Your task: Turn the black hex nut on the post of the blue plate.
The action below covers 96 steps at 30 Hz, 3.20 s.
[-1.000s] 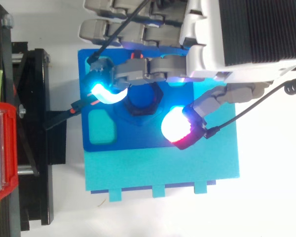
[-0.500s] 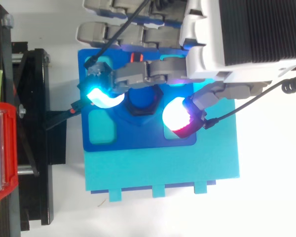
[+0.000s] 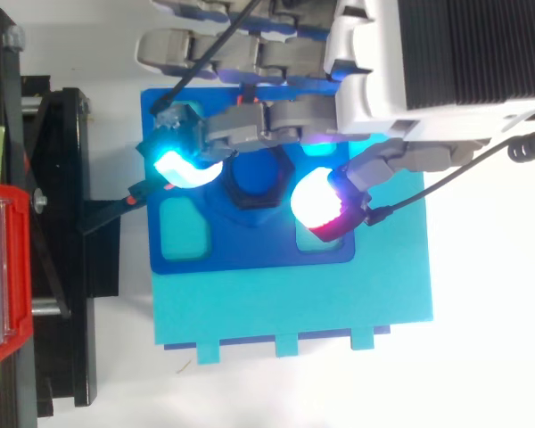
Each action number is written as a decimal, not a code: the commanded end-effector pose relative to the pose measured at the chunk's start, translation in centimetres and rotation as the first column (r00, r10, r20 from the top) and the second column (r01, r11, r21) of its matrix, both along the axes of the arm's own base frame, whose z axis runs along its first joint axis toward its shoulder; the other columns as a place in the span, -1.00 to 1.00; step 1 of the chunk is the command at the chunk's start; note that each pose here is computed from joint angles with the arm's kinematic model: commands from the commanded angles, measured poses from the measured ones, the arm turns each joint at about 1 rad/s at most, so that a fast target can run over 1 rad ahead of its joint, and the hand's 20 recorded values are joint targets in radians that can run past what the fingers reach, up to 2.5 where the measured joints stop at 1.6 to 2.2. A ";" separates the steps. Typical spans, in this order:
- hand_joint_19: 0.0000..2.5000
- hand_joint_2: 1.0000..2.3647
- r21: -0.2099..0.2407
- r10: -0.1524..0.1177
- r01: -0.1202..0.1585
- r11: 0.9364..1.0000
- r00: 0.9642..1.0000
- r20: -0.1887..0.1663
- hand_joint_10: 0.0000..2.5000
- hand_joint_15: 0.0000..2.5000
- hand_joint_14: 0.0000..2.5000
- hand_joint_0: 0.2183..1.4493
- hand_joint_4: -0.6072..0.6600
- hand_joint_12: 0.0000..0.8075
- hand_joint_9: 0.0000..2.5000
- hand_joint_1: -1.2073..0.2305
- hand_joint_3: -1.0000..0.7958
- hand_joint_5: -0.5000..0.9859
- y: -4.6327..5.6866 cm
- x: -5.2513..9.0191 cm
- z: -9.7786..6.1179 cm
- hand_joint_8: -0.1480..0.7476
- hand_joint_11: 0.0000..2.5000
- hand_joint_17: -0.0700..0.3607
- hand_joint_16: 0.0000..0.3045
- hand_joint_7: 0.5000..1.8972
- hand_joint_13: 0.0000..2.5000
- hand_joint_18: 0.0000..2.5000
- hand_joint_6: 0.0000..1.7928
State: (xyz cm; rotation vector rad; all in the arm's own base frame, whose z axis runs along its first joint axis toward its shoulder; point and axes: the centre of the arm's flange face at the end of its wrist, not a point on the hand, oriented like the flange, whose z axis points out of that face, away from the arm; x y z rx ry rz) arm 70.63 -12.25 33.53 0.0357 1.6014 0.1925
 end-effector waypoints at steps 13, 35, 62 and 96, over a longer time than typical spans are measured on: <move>-0.87 -1.00 -0.018 -0.007 0.007 1.000 1.000 -0.009 -1.00 -1.00 -1.00 -0.58 -0.08 -0.23 -0.97 -0.60 -0.44 -0.73 0.1 0.8 -2.2 -0.37 -0.97 -0.19 -0.69 -0.75 -0.97 -0.91 -0.44; -0.86 -1.00 -0.018 -0.010 0.010 1.000 1.000 -0.012 -1.00 -1.00 -1.00 -0.62 0.04 -0.20 -0.95 -0.53 -0.44 -0.73 -0.3 0.7 -2.2 -0.33 -0.96 -0.18 -0.69 -0.69 -0.96 -0.90 -0.44; -0.85 -1.00 -0.019 -0.012 0.011 1.000 0.999 -0.030 -1.00 -1.00 -1.00 -0.62 0.11 -0.20 -0.92 -0.46 -0.44 -0.72 -0.7 0.5 -2.4 -0.31 -0.95 -0.19 -0.69 -0.63 -0.94 -0.90 -0.44; -0.87 -1.00 -0.019 -0.003 0.002 1.000 0.999 -0.036 -1.00 -1.00 -1.00 -0.63 0.21 -0.19 -0.88 -0.41 -0.44 -0.68 -0.5 0.4 -2.4 -0.28 -0.96 -0.18 -0.69 -0.56 -0.91 -0.86 -0.44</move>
